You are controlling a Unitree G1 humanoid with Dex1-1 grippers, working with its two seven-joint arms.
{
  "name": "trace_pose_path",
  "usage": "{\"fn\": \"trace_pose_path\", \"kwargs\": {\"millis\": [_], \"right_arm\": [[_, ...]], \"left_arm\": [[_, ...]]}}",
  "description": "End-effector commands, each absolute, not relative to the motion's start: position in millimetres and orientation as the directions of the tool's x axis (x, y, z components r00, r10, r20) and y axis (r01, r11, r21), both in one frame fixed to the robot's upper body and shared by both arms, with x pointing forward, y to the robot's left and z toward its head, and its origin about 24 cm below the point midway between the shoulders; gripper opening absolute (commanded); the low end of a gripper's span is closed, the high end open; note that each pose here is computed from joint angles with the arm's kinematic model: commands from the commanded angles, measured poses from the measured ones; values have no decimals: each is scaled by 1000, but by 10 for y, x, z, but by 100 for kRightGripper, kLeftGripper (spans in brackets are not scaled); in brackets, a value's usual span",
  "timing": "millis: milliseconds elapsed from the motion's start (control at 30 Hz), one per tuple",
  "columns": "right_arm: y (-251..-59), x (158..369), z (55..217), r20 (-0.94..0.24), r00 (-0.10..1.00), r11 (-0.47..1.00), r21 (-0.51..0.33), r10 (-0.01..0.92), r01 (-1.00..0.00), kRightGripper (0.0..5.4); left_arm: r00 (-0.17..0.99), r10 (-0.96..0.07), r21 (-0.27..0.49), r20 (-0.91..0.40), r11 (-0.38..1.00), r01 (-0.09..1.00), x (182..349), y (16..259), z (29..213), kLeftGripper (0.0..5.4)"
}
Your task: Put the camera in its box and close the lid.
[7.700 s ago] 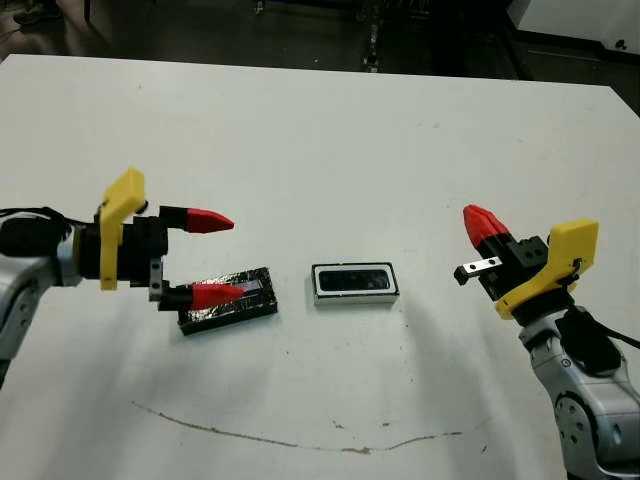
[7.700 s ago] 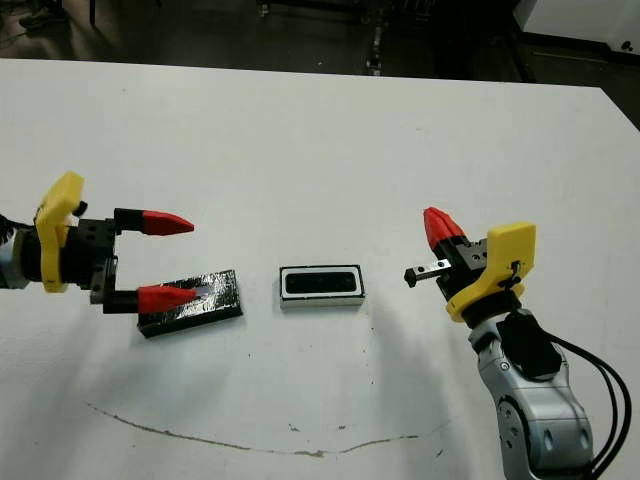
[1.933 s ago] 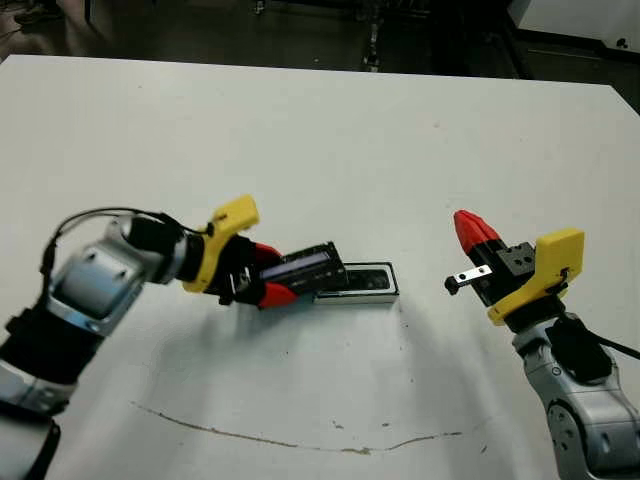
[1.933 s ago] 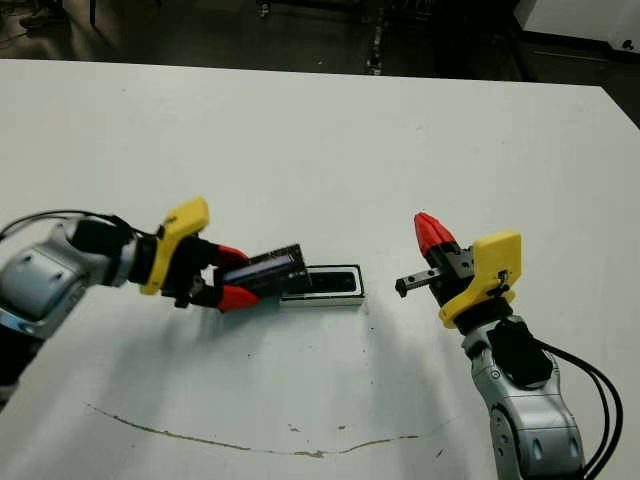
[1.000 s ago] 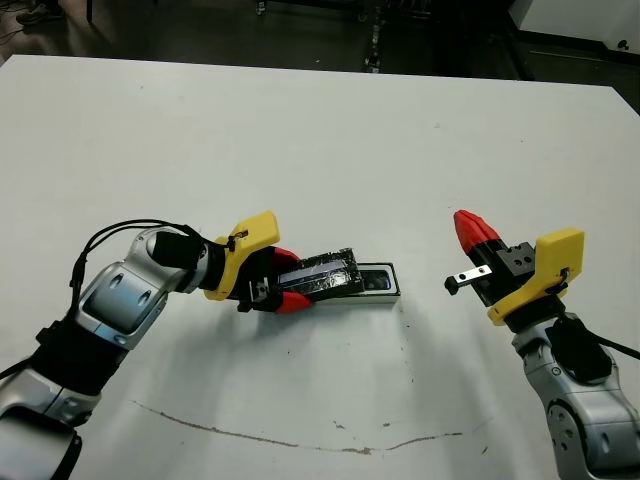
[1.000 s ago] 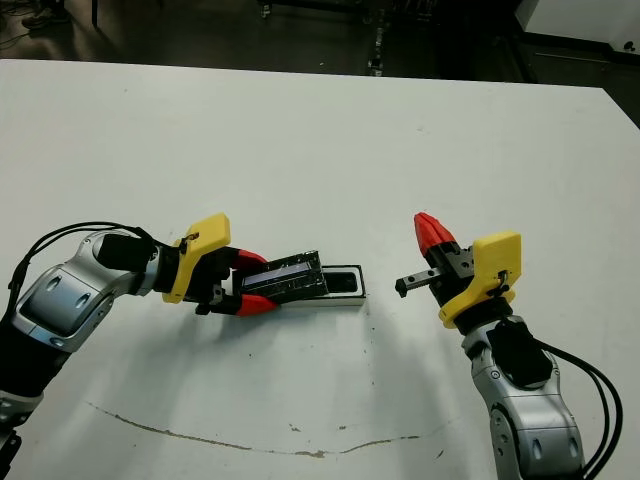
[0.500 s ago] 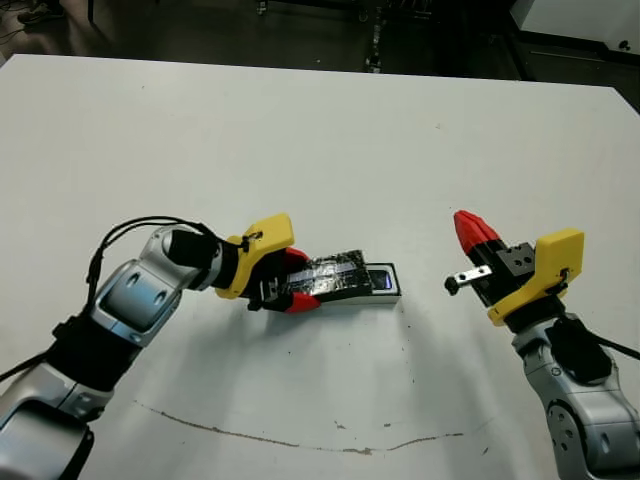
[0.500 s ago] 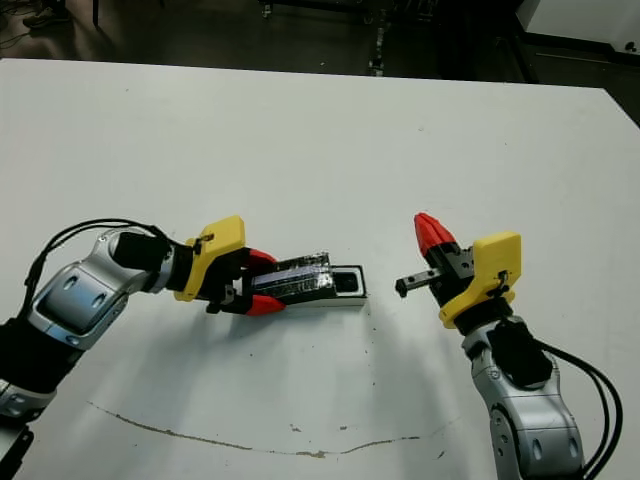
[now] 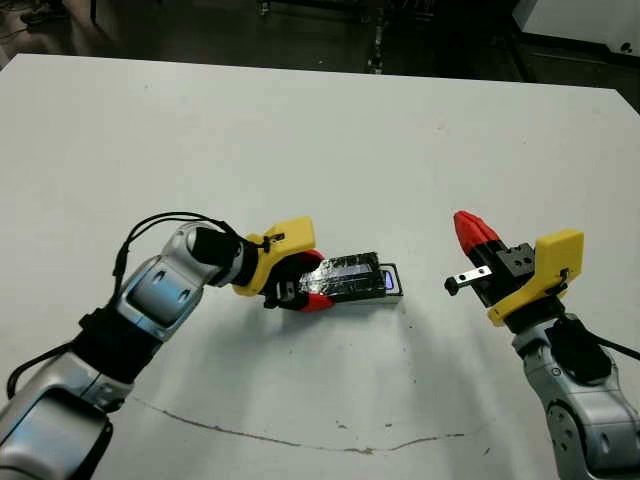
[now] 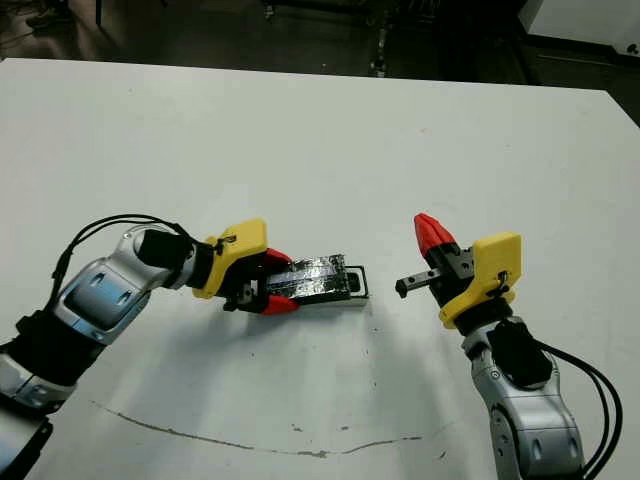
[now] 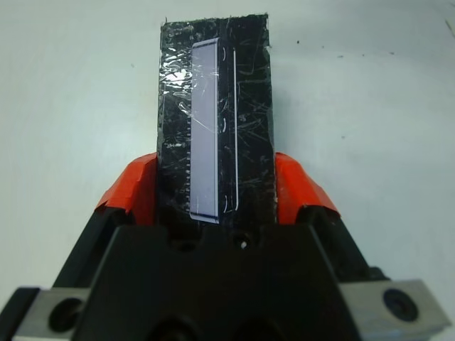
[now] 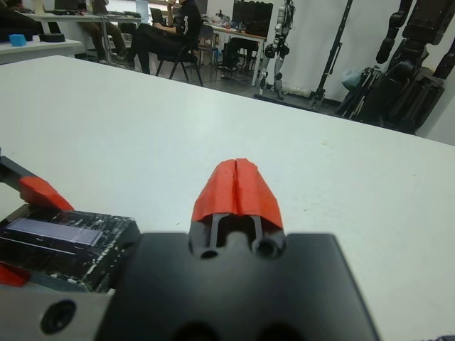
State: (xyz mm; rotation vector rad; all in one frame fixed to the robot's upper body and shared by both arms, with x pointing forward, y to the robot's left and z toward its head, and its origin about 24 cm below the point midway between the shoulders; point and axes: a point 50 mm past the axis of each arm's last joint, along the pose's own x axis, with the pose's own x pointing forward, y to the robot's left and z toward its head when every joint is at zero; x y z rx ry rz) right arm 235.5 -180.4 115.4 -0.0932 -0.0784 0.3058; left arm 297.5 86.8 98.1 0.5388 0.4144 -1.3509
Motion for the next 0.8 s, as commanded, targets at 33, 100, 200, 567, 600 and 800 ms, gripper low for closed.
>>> {"fn": "trace_pose_path", "kwargs": {"millis": [33, 100, 200, 567, 600, 800], "right_arm": [[-1828, 2347, 1131, 52, 954, 952, -102, 294, -288, 0], [-1824, 2345, 1133, 51, 955, 953, -102, 293, -286, 0], [-1824, 2346, 1129, 56, 954, 952, -93, 296, -290, 0], [-1834, 2339, 1134, 46, 957, 954, -104, 287, -281, 0], [-1835, 2339, 1133, 47, 957, 954, -99, 287, -281, 0], [-1844, 2341, 1139, 51, 956, 954, -102, 289, -283, 0]], "left_arm": [[74, -795, 25, -602, 75, 997, 2850, 688, 701, 316], [69, -796, 23, -601, 70, 997, 2858, 660, 682, 316], [68, -792, 28, -607, 63, 998, 2869, 613, 673, 316], [30, -782, -27, -623, 60, 998, 2916, 445, 636, 316], [25, -782, -28, -623, 54, 998, 2920, 431, 633, 316], [-1, -778, -76, -628, 60, 995, 2956, 365, 592, 316]]}}
